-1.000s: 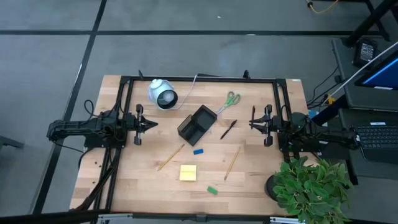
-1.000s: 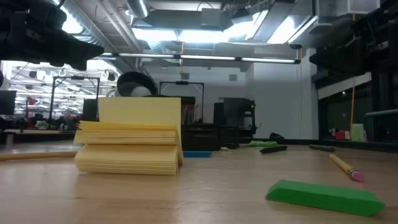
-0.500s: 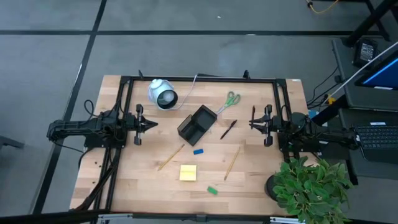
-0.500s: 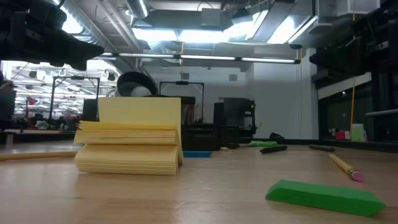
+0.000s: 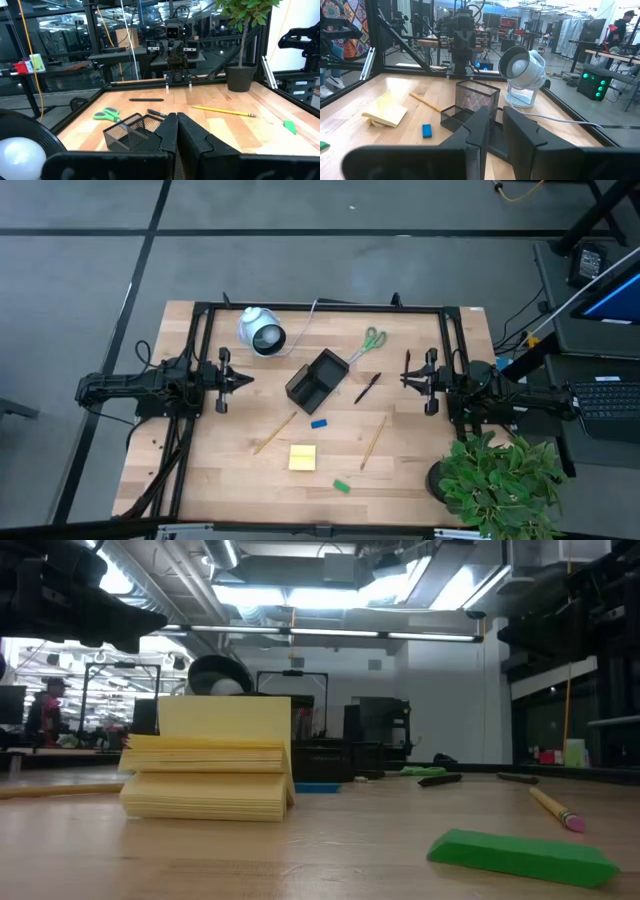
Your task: Pick and place office supplies into organizer
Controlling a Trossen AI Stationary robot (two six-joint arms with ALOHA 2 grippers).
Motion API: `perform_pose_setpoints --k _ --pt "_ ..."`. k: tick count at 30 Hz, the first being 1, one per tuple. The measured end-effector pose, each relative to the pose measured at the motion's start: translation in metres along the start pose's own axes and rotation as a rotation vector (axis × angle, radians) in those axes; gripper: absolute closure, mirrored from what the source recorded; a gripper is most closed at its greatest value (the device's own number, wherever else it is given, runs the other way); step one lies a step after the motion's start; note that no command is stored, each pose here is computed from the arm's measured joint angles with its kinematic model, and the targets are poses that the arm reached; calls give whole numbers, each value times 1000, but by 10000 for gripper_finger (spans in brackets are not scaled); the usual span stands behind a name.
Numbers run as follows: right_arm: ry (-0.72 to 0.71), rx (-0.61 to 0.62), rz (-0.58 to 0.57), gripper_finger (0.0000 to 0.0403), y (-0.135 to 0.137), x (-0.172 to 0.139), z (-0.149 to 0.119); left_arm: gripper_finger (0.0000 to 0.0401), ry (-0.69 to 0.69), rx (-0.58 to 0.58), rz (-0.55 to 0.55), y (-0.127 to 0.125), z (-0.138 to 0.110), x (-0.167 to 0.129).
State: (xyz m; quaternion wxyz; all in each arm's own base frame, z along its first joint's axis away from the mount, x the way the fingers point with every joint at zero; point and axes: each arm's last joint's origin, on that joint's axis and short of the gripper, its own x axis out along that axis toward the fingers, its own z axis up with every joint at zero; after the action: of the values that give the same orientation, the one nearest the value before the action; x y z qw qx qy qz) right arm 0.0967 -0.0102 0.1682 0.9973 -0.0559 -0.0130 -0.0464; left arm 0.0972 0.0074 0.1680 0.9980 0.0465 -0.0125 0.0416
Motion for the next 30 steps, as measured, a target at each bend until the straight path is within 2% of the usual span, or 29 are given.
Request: perform_pose_setpoints --k 23,26,30 --pt "0 -26 0 340 0 0 0 397 0 0 0 0 0 0" --pt "1 4 1 340 0 0 0 397 -1 0 0 0 0 0" --pt "-38 53 -3 340 0 0 4 397 -105 -1 37 2 10 -1"
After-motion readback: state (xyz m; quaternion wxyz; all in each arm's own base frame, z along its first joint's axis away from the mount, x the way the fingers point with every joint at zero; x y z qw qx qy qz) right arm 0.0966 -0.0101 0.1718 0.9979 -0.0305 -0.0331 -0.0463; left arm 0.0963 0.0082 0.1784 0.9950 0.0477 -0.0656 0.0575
